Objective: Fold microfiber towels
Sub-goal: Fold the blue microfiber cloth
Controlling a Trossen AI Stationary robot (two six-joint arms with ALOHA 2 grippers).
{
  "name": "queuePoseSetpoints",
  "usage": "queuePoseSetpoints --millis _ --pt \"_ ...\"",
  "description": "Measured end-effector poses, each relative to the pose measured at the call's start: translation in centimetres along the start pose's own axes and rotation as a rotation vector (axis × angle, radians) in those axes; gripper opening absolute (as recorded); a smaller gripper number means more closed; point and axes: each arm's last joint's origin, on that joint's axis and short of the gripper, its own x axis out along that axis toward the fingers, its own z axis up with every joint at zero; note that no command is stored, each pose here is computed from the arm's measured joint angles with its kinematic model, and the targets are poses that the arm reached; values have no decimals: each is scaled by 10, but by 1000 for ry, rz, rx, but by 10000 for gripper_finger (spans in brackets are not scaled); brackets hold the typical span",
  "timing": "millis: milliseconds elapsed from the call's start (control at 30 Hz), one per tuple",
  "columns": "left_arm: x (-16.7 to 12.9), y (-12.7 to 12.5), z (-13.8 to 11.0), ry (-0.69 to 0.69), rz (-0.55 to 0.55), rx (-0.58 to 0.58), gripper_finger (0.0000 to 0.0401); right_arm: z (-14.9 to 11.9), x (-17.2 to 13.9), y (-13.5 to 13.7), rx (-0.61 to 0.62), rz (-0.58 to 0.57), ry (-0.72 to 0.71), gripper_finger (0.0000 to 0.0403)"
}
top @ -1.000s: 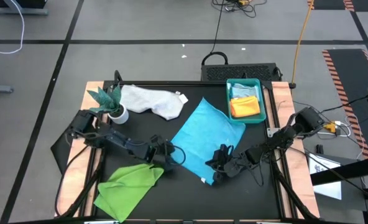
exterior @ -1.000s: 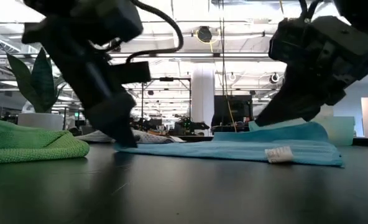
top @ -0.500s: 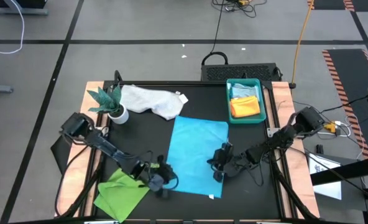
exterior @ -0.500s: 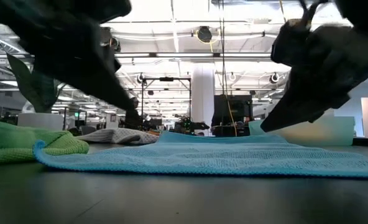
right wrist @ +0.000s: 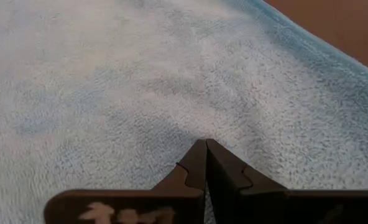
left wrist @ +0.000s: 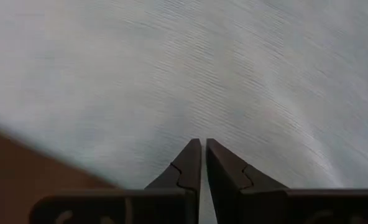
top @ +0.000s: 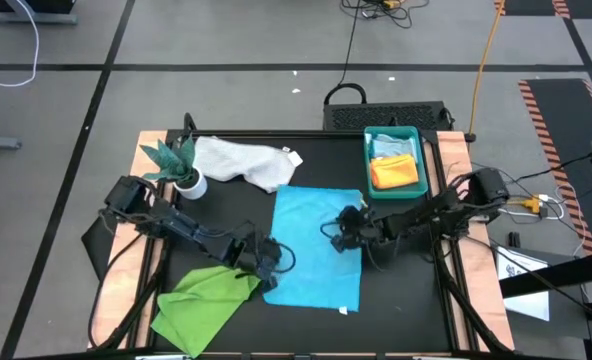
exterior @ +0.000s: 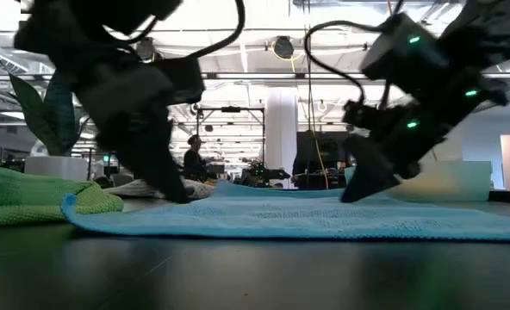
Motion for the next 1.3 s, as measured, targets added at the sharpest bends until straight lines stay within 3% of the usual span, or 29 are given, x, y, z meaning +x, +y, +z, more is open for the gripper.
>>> queuePoseSetpoints --millis 200,300,500,600,767,1033,1167,1300 --pt "-8 -25 -18 64 -163 123 26 15 17 2 -230 194 -15 0" --pt "-12 -33 -26 63 -175 176 26 18 11 4 -320 283 -14 0" --pt "-11 -26 -24 -15 -11 179 26 20 -13 12 -204 150 -146 0" --pt "-9 -18 -18 -56 65 127 26 12 -24 23 -186 178 -175 0" --pt "-4 -10 1 -156 59 5 26 -6 -38 40 -230 265 -172 0" --pt "-2 -3 6 -152 70 67 26 -42 -52 77 -335 579 -176 4" --pt "-2 -6 5 -152 62 99 26 -56 -57 98 -370 783 -207 31" --pt "-4 -13 0 -135 23 156 26 -63 -70 121 -443 890 -204 70"
